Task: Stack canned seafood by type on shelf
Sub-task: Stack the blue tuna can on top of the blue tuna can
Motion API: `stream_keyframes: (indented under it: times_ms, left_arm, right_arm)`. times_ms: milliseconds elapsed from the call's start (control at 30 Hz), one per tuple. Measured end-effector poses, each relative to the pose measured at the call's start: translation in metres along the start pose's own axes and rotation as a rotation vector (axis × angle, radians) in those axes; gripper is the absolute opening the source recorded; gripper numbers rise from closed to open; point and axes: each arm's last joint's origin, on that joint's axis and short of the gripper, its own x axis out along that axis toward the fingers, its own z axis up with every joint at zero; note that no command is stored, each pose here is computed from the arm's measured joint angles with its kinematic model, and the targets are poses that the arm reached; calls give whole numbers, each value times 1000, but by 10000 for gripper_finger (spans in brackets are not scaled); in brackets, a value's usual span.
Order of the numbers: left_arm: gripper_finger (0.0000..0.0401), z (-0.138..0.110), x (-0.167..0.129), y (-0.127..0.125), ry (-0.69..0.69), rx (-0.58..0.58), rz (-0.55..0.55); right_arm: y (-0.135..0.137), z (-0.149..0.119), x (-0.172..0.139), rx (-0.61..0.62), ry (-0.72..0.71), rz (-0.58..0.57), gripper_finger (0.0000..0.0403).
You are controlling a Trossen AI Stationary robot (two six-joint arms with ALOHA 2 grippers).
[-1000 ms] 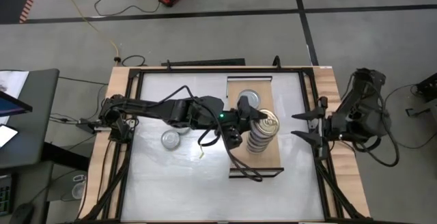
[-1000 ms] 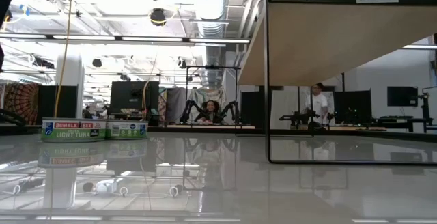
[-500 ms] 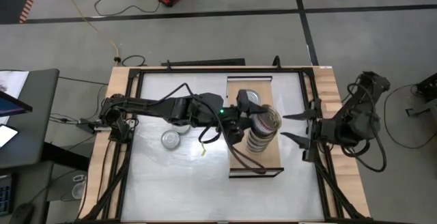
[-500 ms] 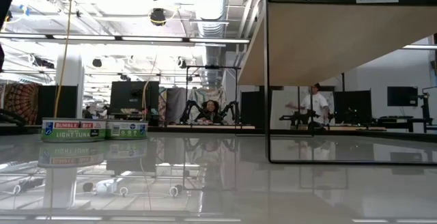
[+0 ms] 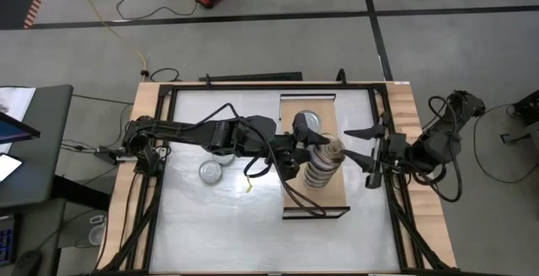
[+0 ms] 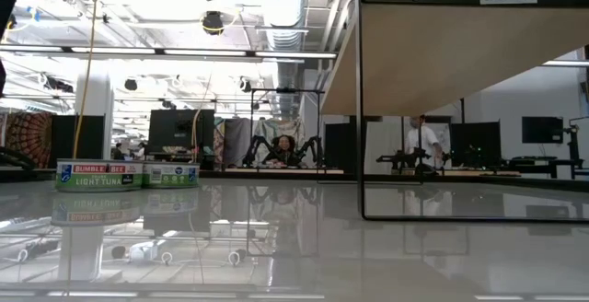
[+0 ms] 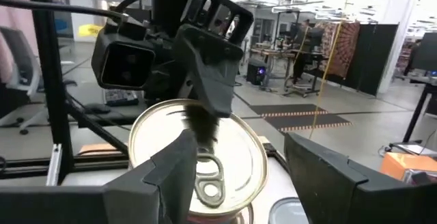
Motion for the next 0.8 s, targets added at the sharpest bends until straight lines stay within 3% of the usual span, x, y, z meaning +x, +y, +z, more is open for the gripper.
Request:
stream_keyframes:
  times_ms: [400, 800]
  left_arm:
    - [257, 0, 0, 0, -19, 5, -6]
    - [257, -2, 0, 1, 75, 25, 26]
  right_arm:
    - [6, -6, 0, -8, 31, 22, 246]
    - [7, -11, -2, 9, 64, 35, 246]
